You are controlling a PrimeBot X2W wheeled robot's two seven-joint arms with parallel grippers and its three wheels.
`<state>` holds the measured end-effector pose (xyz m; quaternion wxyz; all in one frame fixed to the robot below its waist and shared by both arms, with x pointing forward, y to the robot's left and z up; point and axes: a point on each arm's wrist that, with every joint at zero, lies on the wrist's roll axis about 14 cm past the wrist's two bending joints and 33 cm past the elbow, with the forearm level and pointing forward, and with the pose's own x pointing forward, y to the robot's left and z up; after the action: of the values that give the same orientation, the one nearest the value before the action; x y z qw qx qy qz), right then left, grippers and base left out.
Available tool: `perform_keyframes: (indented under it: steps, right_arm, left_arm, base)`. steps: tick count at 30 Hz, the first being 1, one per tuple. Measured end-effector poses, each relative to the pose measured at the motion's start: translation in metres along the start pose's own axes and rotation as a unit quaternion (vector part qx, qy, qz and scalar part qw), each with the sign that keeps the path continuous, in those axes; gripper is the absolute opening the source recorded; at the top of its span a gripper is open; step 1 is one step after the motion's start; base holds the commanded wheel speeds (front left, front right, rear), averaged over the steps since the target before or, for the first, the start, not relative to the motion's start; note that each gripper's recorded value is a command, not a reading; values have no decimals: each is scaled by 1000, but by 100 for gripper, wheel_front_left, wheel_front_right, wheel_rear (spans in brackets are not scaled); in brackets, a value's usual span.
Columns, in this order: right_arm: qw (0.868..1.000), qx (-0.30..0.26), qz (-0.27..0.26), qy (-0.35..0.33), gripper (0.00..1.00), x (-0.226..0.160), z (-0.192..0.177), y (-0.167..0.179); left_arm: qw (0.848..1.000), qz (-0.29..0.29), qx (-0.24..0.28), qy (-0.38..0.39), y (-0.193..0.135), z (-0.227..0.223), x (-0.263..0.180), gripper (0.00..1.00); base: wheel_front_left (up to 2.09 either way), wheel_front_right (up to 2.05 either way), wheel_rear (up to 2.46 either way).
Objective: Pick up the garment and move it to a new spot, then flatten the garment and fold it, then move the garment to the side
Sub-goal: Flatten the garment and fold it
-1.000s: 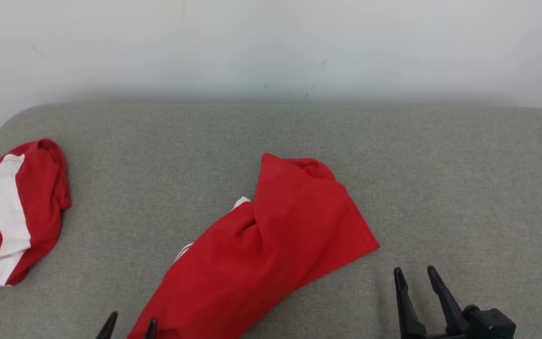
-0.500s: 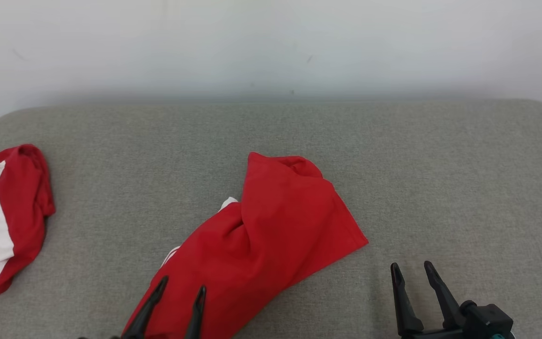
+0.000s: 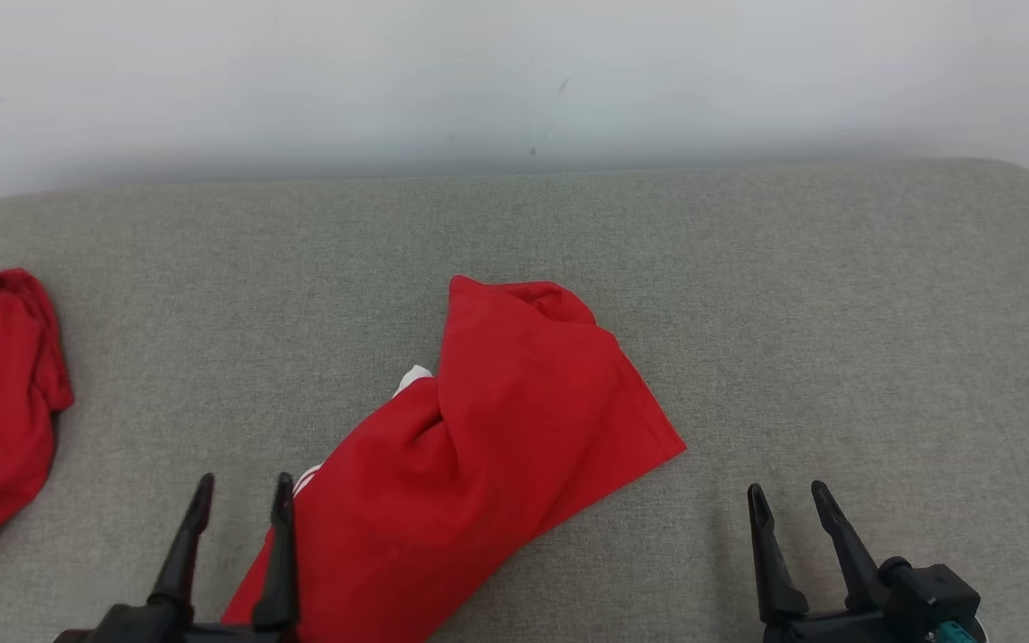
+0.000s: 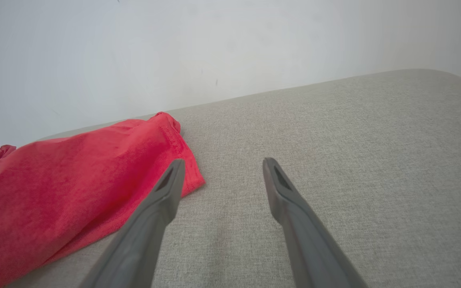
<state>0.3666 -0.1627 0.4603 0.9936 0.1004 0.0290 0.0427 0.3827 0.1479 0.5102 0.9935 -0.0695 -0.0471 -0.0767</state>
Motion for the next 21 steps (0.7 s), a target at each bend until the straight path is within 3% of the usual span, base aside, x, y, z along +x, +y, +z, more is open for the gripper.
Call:
perform_keyframes:
  steps: [7, 21]
  right_arm:
    - [1000, -8, 11, 9, 100, 6, -6, 6]
    - [995, -58, 71, 49, 100, 43, -25, 36]
  left_arm:
    - [998, 55, 6, 1, 30, -1, -6, 100]
    - [997, 70, 3, 17, 38, -10, -17, 100]
  base:
    - [0, 0, 0]
    - [0, 0, 0]
